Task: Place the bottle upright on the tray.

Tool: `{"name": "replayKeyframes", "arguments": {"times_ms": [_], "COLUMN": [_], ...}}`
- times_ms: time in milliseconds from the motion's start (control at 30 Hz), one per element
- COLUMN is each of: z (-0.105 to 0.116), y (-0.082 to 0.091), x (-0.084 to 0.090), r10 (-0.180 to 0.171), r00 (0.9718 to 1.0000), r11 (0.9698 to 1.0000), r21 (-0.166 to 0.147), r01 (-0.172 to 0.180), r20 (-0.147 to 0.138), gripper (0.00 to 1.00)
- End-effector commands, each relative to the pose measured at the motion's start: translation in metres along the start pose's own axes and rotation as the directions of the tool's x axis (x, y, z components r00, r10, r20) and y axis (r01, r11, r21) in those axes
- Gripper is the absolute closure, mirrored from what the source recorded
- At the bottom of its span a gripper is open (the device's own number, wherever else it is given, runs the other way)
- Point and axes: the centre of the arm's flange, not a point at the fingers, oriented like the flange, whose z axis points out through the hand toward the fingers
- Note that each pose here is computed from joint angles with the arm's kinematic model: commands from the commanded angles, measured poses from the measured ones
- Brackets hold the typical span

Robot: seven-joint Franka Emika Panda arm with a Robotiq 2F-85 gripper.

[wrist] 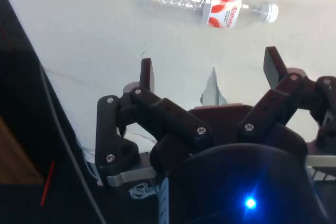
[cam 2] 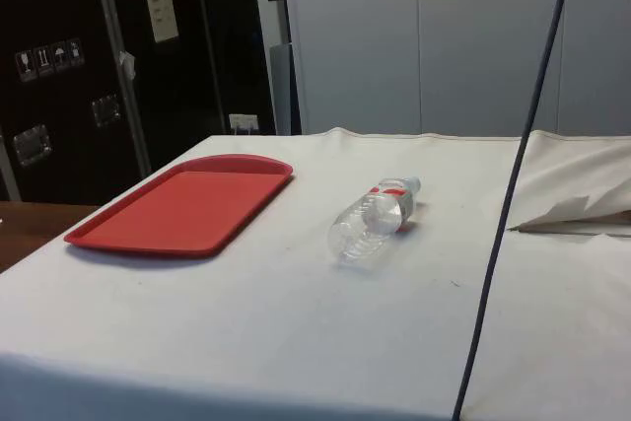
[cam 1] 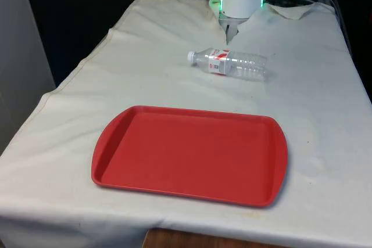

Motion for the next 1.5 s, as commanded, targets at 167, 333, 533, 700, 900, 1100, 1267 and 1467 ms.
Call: {"name": "replayKeyframes", "arguments": {"times_ms": [167, 333, 533, 700, 900, 1100, 1267, 1467], "z": [0.002, 0.004, 0.008, 0.01, 0.014, 0.018, 0.022, 0.026], "y": [0.0, 0.001, 0.001, 0.002, 0.001, -0.001, -0.002, -0.005], "x": [-0.014, -0.023, -0.034, -0.048, -0.059, -0.068, -0.076, -0.084], "r10": [0.008, 0.01, 0.005, 0.011, 0.012, 0.01, 0.011, 0.012], "r00": [1.0, 0.9999, 1.0, 0.9997, 0.9993, 0.9984, 0.9972, 0.995], "r11": [1.0, 1.0, 0.9999, 0.9999, 0.9999, 0.9999, 0.9999, 0.9998], "r21": [0.0, 0.001, 0.012, 0.004, 0.0, -0.005, -0.008, -0.013], "r01": [-0.008, -0.01, -0.005, -0.011, -0.012, -0.01, -0.012, -0.013], "r20": [-0.001, -0.003, 0.002, -0.02, -0.035, -0.055, -0.074, -0.099], "gripper": [0.0, 0.0, 0.0, 0.0, 0.0, 0.0, 0.0, 0.0]}}
